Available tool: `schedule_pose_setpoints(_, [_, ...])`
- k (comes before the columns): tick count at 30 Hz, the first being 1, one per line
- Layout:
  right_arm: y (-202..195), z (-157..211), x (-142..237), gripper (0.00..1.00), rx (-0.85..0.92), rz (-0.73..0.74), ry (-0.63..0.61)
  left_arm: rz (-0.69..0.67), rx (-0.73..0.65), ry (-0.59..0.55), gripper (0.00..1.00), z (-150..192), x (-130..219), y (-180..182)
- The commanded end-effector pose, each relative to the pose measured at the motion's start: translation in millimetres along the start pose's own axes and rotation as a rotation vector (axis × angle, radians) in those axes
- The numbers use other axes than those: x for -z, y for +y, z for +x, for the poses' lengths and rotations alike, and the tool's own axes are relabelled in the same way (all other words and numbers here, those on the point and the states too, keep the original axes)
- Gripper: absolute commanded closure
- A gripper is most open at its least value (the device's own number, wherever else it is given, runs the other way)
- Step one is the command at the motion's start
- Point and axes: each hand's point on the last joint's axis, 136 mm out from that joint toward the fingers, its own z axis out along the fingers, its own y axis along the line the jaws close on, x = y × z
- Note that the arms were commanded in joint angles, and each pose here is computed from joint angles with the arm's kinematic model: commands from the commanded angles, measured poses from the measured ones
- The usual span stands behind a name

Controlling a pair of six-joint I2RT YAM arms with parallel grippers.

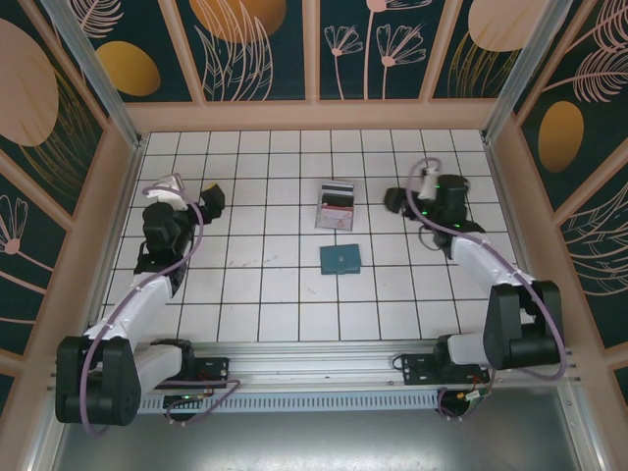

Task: Put the credit cards into the card holder
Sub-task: Open the button on the card holder.

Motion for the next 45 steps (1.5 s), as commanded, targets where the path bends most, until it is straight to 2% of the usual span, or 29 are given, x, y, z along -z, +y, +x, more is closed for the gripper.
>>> schedule_pose_setpoints(1, [26,90,0,0.25,-0.071,0.017,0.348,0.135,0.169,0.222,0.01,56,13,-33])
schedule_pose_setpoints(8, [56,152,-12,0.38,0.026,0.163,0.525,0.201,0.148,0.447,0.03,116,14,-81])
schedule_pose_setpoints(10, [62,158,-22,0.38,0.071,0.204,0.536,0.202,0.125,0.517,0.04,135,8,-93])
schedule_pose_setpoints(12, [60,162,-29,0.44,0.106,0.269,0.554,0.186,0.120,0.574,0.10,147,1,-102])
schedule_pose_setpoints(15, [62,167,-37,0.44,0.146,0.311,0.575,0.139,0.133,0.627,0.10,163,-8,-108])
schedule_pose_setpoints(27, [49,182,-48,0.48,0.177,0.417,0.602,0.203,0.092,0.637,0.09,171,-20,-136])
schedule_pose_setpoints(32, [53,183,-60,0.63,0.197,0.408,0.577,0.213,0.090,0.631,0.08,169,-24,-142])
schedule_pose_setpoints(35, [54,181,-62,0.83,0.214,0.396,0.569,0.204,0.086,0.618,0.08,166,-25,-141])
schedule_pose_setpoints(38, [59,172,-60,0.95,0.266,0.387,0.540,0.181,0.073,0.604,0.08,162,-25,-137])
schedule_pose_setpoints(41, [77,156,-56,0.95,0.336,0.320,0.500,0.186,0.077,0.594,0.08,159,-23,-138])
schedule_pose_setpoints(45, [118,130,-45,0.95,0.458,0.159,0.412,0.197,0.073,0.575,0.08,152,-20,-140])
